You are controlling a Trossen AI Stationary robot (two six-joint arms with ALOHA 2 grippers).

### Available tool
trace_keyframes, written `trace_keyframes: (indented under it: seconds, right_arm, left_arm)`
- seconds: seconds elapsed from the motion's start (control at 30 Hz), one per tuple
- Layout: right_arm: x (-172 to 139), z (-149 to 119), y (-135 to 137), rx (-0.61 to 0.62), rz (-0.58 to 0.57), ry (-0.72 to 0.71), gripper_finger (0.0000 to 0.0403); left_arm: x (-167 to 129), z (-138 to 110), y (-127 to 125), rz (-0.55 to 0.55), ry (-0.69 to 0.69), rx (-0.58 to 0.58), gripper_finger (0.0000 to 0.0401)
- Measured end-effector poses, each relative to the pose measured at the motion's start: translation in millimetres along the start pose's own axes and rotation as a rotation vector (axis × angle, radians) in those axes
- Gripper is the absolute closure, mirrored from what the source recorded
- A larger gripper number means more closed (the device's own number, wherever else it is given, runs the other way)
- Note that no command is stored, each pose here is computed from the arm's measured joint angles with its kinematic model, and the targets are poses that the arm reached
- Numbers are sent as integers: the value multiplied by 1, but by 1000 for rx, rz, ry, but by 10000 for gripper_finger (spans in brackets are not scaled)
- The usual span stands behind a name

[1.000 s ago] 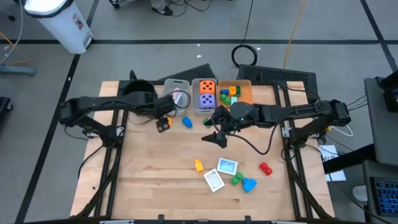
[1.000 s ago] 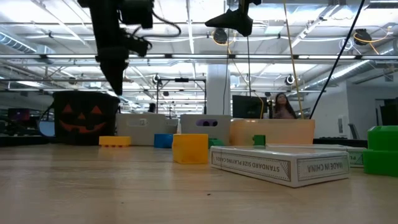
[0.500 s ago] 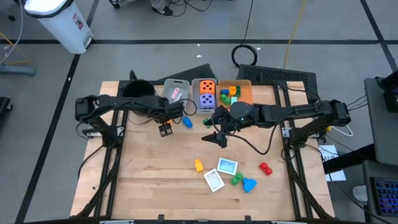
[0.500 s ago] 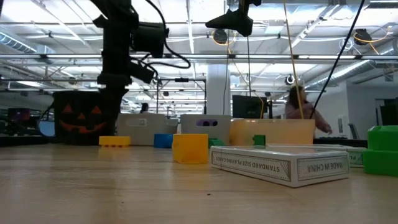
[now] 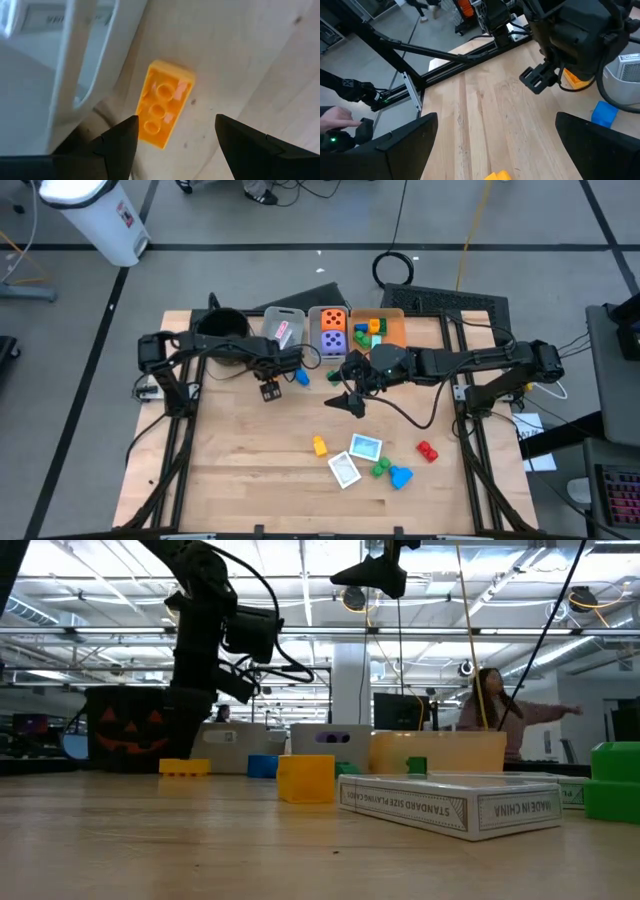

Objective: Pick & Place Toys
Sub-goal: Put the top yellow game piece into the orange bin

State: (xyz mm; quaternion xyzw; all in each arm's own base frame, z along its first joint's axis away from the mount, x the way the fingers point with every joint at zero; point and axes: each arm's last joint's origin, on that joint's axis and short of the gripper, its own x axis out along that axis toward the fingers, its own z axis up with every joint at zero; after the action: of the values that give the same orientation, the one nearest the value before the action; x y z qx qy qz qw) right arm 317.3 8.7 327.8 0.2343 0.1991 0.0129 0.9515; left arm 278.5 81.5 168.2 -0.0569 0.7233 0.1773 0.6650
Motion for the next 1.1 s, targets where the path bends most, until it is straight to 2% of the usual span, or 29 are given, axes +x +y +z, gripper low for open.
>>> trace_keyframes:
  seconds: [0.33,0.73,0.87,1.1]
  right_arm:
    - [0,0,0,0,-1,2,7]
    - [0,-1,0,1,-4,8,7]
    - [0,-1,0,1,-4,8,7]
    - [0,-1,-1,2,-6,13,7]
  left_arm:
    - [1,2,-2,-79,-17,12,130]
    - [4,4,-3,-65,-12,-46,130]
    - [1,-3,0,-24,33,-155,130]
    - [-9,-11,1,-42,60,-445,130]
